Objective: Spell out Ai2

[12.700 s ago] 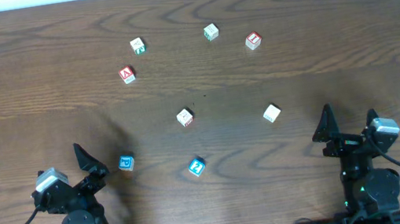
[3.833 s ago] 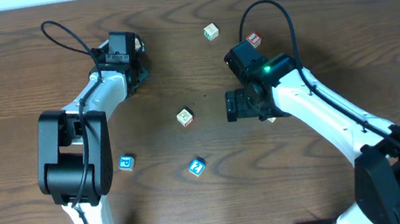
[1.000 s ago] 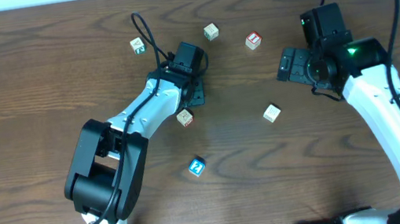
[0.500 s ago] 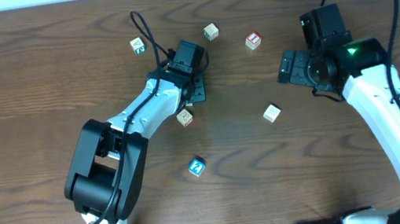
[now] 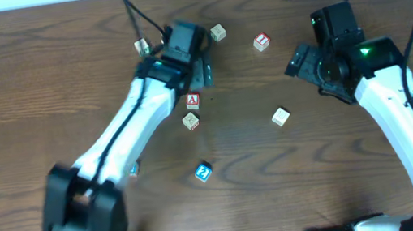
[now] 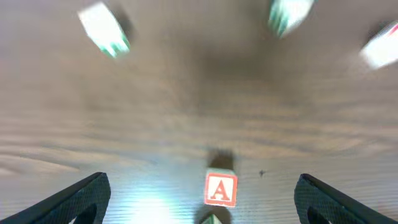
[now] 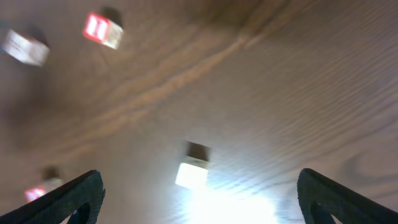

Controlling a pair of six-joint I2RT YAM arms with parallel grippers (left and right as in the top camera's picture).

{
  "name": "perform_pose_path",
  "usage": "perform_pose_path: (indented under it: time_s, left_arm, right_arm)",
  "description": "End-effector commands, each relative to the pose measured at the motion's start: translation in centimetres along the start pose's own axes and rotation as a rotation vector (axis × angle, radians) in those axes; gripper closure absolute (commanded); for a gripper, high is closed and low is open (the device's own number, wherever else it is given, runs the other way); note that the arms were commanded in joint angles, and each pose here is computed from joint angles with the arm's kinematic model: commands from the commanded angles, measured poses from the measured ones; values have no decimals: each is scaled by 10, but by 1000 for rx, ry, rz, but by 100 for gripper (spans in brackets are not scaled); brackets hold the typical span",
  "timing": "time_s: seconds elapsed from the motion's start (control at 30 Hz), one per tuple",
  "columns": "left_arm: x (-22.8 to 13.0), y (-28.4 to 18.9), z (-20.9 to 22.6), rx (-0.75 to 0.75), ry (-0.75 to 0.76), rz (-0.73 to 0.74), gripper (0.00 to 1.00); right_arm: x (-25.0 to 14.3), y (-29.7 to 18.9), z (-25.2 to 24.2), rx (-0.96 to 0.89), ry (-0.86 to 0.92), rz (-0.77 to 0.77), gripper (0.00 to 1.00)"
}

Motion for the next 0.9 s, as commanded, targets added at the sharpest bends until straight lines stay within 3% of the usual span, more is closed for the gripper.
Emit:
perform_pose_path:
  time_s: [0.0, 0.17, 0.37, 0.87]
  left_arm:
    - [24, -55, 26, 121, 47, -119, 5]
    - [29, -103, 43, 169, 71, -197, 5]
    - [28, -126, 53, 214, 61, -236, 4]
    - [23, -126, 57, 248, 83, -205, 5]
  right_arm:
    - [9, -10, 13, 63, 163, -21, 1]
    - [21, -9, 38, 95, 225, -26, 1]
    - [37, 9, 86, 109, 231, 24, 1]
    - [26, 154, 135, 85, 325, 192, 1]
Point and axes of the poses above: each gripper's point midway between its finger pads, its own y axis out along the fingers, its own z axis along the line the jaws close on, x = y × z, the point moved 5 cm from there along -y, back along the fingers, and after that the axes turned 15 degrees about y, right-handed, at the moved point
